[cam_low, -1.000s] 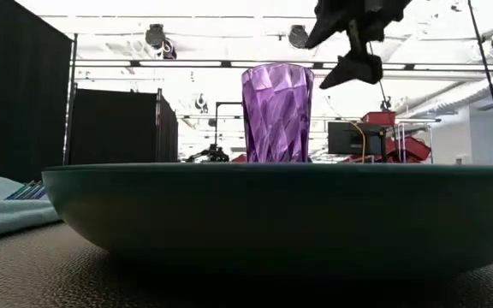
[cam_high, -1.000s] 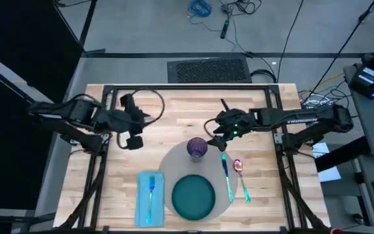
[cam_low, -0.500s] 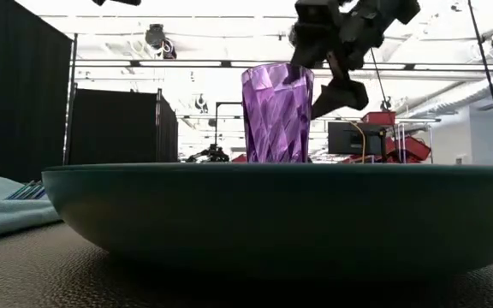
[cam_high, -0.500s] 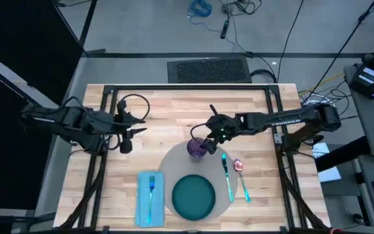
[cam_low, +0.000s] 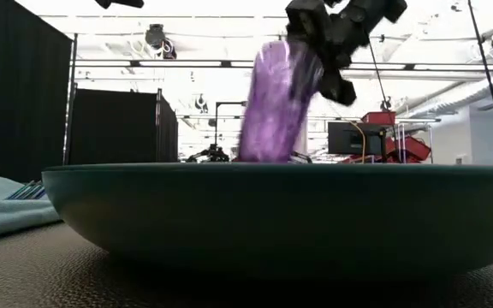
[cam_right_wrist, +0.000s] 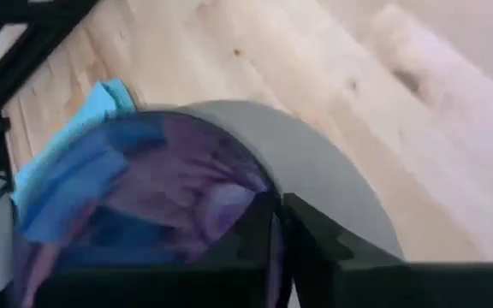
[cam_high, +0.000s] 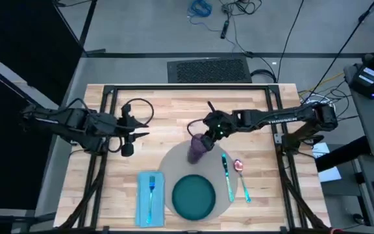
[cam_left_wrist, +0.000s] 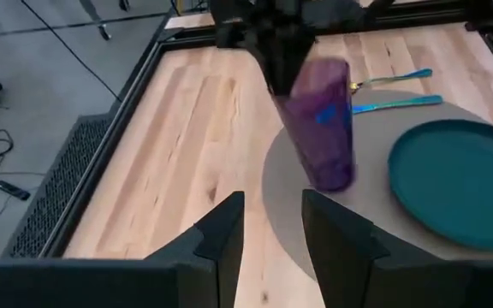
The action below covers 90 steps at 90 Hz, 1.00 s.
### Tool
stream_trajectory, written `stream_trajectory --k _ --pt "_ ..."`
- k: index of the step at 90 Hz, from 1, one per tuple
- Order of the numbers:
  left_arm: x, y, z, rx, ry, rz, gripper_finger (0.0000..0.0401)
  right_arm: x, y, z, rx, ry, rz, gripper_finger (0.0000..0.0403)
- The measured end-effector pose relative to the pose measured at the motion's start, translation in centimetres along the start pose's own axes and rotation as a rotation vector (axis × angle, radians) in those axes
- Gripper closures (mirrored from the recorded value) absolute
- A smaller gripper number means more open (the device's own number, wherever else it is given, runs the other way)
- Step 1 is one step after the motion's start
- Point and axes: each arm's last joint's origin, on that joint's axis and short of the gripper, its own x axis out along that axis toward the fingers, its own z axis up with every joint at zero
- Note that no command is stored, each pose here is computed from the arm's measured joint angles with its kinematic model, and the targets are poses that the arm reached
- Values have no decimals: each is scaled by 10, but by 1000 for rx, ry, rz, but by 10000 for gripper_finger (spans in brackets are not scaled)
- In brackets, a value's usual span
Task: Set table place
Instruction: Move the purple cup to the top right of the table
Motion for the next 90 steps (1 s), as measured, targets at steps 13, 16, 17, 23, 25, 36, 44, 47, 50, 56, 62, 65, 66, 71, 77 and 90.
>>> stream_trajectory --k 13,16,17,23,25,36,44,47,50,56,62,65,66,71,77,90 --pt "0 0 0 1 1 -1 296 -29 4 5 -51 144 -107 399" --pt "0 0 0 1 2 -5 296 -34 3 3 -57 178 -128 400" --pt "0 0 0 1 3 -7 296 -36 2 2 -58 189 -135 400" --pt "0 0 0 2 4 -13 296 -47 -3 -7 -49 248 -196 401" --pt "0 0 0 2 4 -13 296 -51 -6 -10 -41 259 -223 401" --pt "0 0 0 9 3 -13 296 -71 -22 -16 -2 195 -276 401" --pt "1 -1 0 9 2 -13 296 -85 -37 -17 31 127 -265 402" --pt "1 -1 1 8 0 -13 296 -88 -45 -20 51 127 -272 402" --pt "2 -1 1 6 -4 -13 296 -89 -53 -23 74 127 -282 402" --pt "2 -1 2 3 -11 -30 296 -88 -68 -26 111 115 -303 402" --pt "1 -2 4 -3 -30 -50 296 -85 -77 -28 128 109 -306 402" --pt "1 -2 5 -5 -40 -52 296 -84 -80 -28 134 116 -307 402" --pt "1 -2 5 -6 -44 -52 296 -83 -81 -28 136 119 -309 402" --pt "1 -2 6 -9 -55 -53 296 -79 -84 -29 137 137 -317 403" --pt "1 -2 7 -13 -63 -53 296 -77 -86 -30 140 144 -325 403" --pt "1 -2 8 -14 -66 -54 296 -74 -87 -29 140 158 -329 403"
